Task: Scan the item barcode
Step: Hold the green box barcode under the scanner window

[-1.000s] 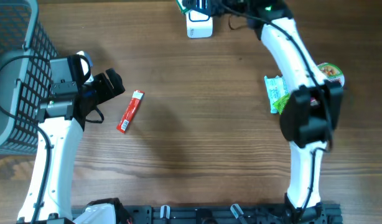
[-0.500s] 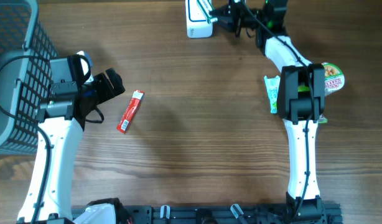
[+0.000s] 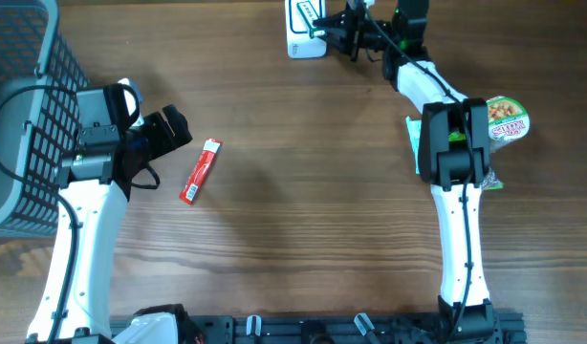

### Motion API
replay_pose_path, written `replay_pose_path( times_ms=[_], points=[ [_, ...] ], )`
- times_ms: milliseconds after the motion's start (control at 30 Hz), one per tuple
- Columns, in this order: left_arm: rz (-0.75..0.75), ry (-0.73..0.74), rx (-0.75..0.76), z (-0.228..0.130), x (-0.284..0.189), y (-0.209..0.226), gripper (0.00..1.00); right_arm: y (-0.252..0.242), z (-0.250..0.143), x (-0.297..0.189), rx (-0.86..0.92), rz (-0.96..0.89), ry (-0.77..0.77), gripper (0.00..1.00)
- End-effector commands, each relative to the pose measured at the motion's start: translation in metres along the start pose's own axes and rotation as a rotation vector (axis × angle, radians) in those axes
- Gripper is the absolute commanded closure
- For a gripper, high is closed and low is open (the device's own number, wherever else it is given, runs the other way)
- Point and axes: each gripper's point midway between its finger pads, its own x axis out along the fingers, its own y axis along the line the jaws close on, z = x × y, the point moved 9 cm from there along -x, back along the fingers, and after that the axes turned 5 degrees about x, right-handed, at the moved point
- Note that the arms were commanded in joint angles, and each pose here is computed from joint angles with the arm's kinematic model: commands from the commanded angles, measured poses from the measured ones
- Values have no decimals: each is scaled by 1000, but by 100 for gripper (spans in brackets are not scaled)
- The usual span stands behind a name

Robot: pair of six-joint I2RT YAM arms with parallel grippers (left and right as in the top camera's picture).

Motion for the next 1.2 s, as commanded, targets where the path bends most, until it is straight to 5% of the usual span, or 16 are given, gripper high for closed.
replay_pose_path(
  times_ms=[0,533,933,1167],
  points=[
    [-13,-13,5,3,-3,-2,0,-18,4,13,25,0,-19,96],
    [-13,-13,5,3,-3,-2,0,-50,16,9,76,-11,-62,96],
    [-13,-13,5,3,-3,-2,0,-47,19,3,101,3,-76,96],
    [-13,-13,5,3,-3,-2,0,-14,5,2,-29,103,-25,95]
  ],
)
